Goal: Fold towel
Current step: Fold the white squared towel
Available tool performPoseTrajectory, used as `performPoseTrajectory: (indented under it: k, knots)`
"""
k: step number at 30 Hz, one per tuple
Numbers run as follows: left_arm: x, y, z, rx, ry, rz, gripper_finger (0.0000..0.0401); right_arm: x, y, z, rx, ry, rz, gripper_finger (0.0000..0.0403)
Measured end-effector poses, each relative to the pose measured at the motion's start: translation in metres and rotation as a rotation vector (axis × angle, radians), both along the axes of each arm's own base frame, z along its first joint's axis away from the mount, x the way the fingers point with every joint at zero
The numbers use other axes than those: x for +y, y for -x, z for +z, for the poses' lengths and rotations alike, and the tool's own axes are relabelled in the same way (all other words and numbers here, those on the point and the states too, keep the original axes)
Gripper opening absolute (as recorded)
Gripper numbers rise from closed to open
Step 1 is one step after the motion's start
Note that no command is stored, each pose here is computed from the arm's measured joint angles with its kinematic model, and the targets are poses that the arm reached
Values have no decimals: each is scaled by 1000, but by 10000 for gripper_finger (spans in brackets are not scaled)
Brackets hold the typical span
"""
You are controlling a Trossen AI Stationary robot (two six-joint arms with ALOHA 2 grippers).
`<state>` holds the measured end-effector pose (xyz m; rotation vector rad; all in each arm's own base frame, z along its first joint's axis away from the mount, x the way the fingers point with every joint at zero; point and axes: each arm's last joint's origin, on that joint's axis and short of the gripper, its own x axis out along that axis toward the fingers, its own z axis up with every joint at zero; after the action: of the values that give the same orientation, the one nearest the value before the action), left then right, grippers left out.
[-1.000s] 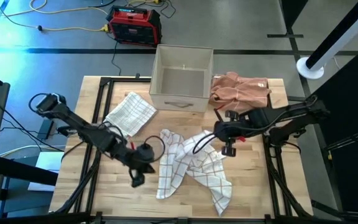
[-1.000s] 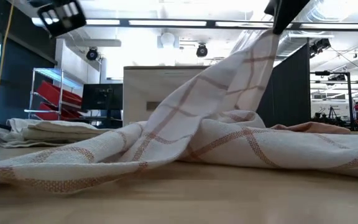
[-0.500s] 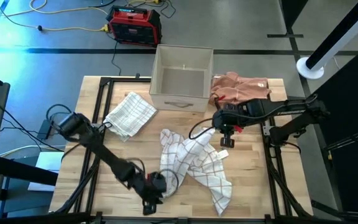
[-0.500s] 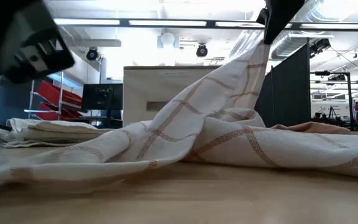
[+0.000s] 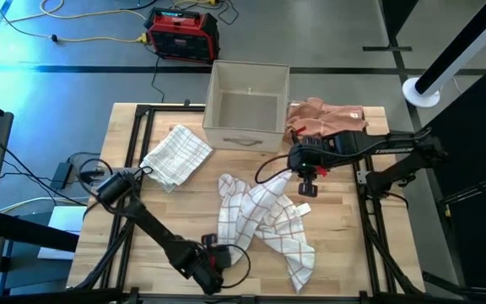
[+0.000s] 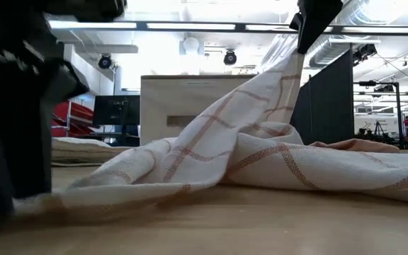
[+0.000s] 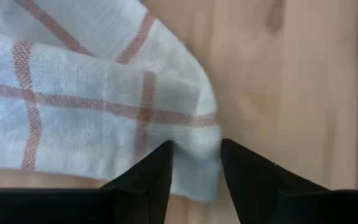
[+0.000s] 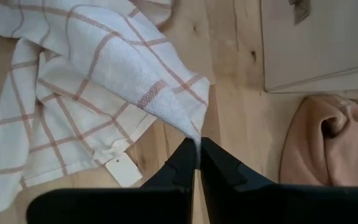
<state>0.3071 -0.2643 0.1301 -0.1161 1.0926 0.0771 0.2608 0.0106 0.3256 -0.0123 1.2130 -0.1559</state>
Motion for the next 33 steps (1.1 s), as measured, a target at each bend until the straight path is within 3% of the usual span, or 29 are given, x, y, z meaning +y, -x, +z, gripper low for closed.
performPoseTrajectory:
  k: [4,9,12,14,20,25,30,33]
  knots:
    - [0,-1,-6,39,10,-1,122,0,0,0,2,0,6,1]
    - [9,-4,-4,148,105,20,21,0,0,0,2,-7,9,1]
    - [25,3,9,243,77,67,11,1,-1,0,-7,-36,19,1]
    - [41,14,24,309,-2,133,5,2,-4,1,-36,-50,25,1]
    - [88,49,113,248,-125,228,2,2,-1,19,-197,-84,17,1]
    - [133,88,181,43,-144,337,1,5,9,46,-420,-140,-33,1]
    - [167,116,226,-233,-141,423,0,10,19,79,-697,-195,-35,1]
    - [191,137,253,-424,-175,471,0,13,25,102,-897,-132,-67,1]
